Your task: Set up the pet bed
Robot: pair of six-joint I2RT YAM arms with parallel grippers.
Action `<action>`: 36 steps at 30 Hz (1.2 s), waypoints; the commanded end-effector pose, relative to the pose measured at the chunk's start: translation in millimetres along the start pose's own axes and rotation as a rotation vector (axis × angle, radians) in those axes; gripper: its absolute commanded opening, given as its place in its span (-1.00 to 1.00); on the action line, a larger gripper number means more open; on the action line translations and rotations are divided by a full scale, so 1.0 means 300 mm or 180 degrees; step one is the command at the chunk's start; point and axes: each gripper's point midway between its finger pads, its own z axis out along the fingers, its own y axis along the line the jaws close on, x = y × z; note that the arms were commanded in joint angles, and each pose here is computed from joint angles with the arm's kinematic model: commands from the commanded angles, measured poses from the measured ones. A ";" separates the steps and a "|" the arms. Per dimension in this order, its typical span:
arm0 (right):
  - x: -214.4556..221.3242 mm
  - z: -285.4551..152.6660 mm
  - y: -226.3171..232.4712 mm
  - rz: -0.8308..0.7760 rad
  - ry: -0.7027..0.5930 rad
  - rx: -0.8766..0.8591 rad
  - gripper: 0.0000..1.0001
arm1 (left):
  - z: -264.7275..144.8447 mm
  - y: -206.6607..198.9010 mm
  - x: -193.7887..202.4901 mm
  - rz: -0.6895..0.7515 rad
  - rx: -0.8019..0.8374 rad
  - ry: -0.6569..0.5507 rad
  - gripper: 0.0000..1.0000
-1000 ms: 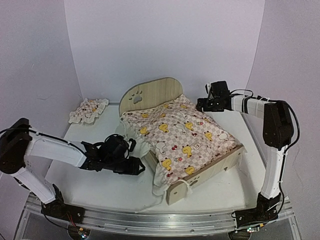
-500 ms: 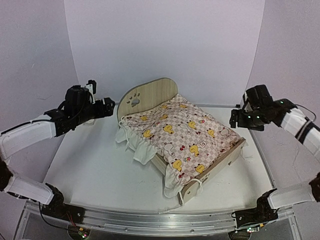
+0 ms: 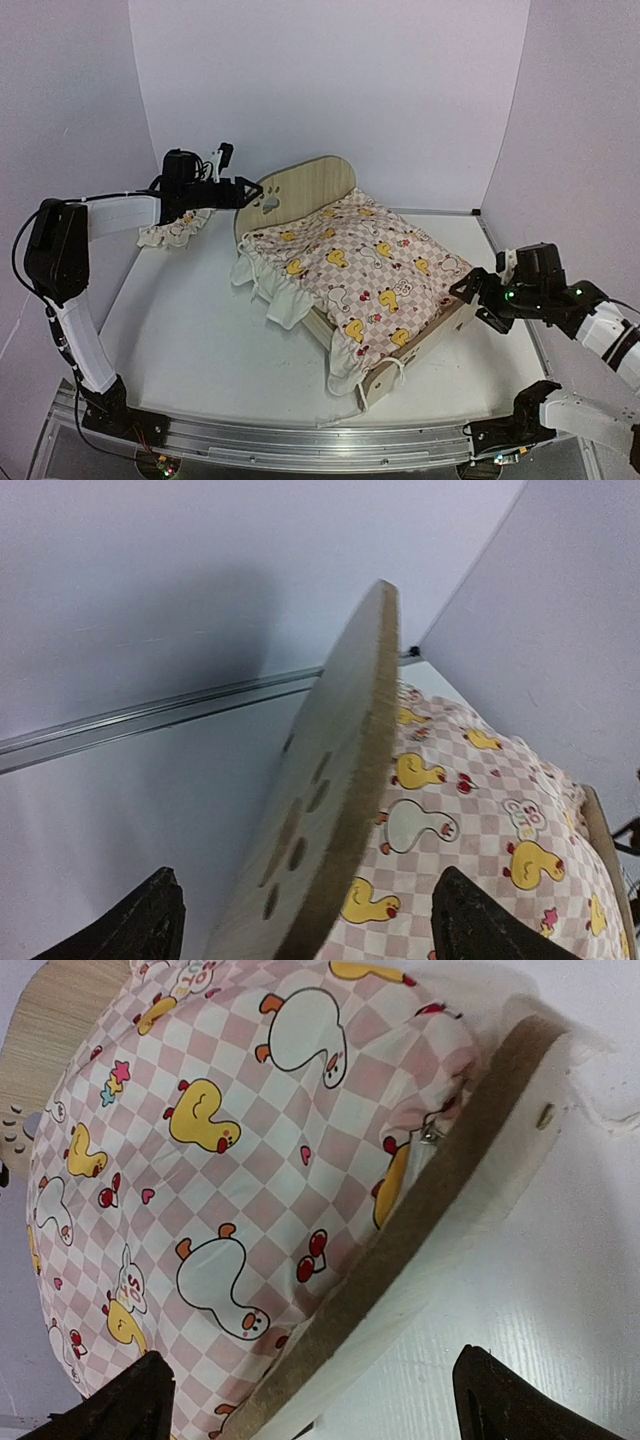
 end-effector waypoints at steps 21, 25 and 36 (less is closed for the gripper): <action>-0.629 0.443 0.259 -0.1689 -0.0316 -0.0039 0.97 | -0.417 -0.410 0.325 -0.0480 0.0453 0.0051 0.57; -0.821 0.351 0.056 -0.1725 -0.0499 0.1711 0.97 | -0.585 -0.283 0.347 -0.0688 -0.0545 -0.0010 0.68; -0.283 0.052 0.484 -0.2564 -0.0100 0.0452 0.97 | -0.644 -0.588 0.302 -0.0272 -0.0210 -0.0140 0.49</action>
